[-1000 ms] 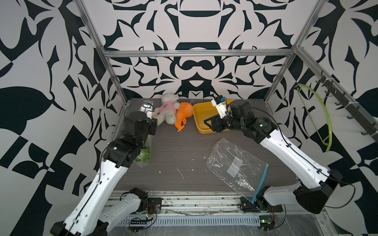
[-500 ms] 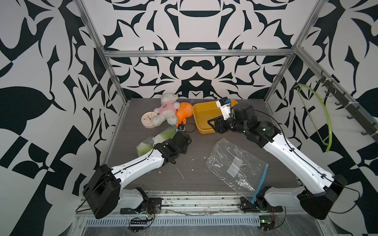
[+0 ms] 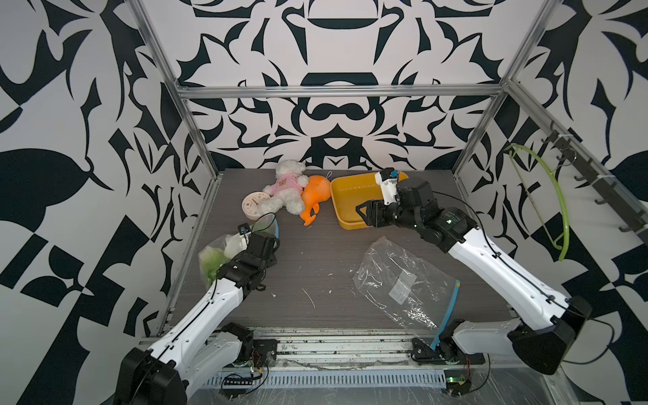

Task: Put the chinese cabbages into a zipper bag and zip it
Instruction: Place the zipper food storage bag at the center of the board, then move the zipper food storage bag to the center of the board.

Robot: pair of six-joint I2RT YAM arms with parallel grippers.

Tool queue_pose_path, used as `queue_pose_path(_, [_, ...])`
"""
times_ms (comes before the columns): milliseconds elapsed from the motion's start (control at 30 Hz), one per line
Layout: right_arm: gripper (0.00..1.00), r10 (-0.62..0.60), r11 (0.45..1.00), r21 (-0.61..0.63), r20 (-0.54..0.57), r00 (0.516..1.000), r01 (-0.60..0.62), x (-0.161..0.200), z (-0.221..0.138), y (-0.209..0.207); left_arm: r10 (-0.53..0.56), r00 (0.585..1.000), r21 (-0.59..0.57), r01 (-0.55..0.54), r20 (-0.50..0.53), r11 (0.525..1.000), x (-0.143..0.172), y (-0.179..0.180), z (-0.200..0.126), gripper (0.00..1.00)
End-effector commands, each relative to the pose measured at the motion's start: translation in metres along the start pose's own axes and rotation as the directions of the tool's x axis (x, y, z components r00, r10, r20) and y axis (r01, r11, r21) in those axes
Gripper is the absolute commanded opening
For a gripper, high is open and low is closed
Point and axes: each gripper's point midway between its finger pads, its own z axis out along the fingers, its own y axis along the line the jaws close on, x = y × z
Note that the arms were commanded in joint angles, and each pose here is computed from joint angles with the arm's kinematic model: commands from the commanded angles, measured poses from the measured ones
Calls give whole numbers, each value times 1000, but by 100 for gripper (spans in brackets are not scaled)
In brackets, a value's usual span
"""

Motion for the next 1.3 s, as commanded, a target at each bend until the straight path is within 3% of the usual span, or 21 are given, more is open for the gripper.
queue_pose_path(0, [66, 52, 998, 36, 40, 998, -54, -6, -15, -5, -25, 995, 124, 38, -99, 992, 12, -22, -10, 60])
queue_pose_path(100, [70, 81, 995, 52, 45, 996, -84, -4, -24, -8, -25, 993, 228, 51, -116, 972, 17, -53, -27, 65])
queue_pose_path(167, [88, 111, 991, 64, 47, 993, -114, -4, -28, -10, 26, 994, 275, 5, -109, 962, 19, -77, -44, 68])
queue_pose_path(267, [99, 158, 984, 83, 41, 987, -161, 0, -32, -14, 122, 982, 372, -59, -147, 926, 34, -121, -62, 72])
queue_pose_path(400, [99, 206, 976, 66, 34, 978, -208, 4, -35, -10, 311, 930, 547, -159, -197, 822, 69, -192, -79, 75])
queue_pose_path(533, [99, 225, 972, 67, 25, 974, -227, 7, -45, -8, 497, 841, 660, -251, -214, 709, 115, -254, -81, 79])
queue_pose_path(633, [99, 243, 968, 58, 37, 969, -245, 10, -55, -9, 562, 800, 724, -258, -212, 640, 141, -289, -81, 79])
queue_pose_path(867, [99, 231, 970, 47, 93, 968, -236, 7, -87, -10, 574, 768, 708, -235, -284, 666, 173, -327, -45, 81])
queue_pose_path(1100, [99, 225, 973, 36, 90, 970, -229, 12, -92, -10, 541, 775, 597, -274, -328, 754, 185, -334, -3, 76])
queue_pose_path(1267, [99, 224, 974, 17, 102, 969, -227, 10, -95, -7, 494, 801, 515, -281, -338, 810, 184, -326, 13, 56])
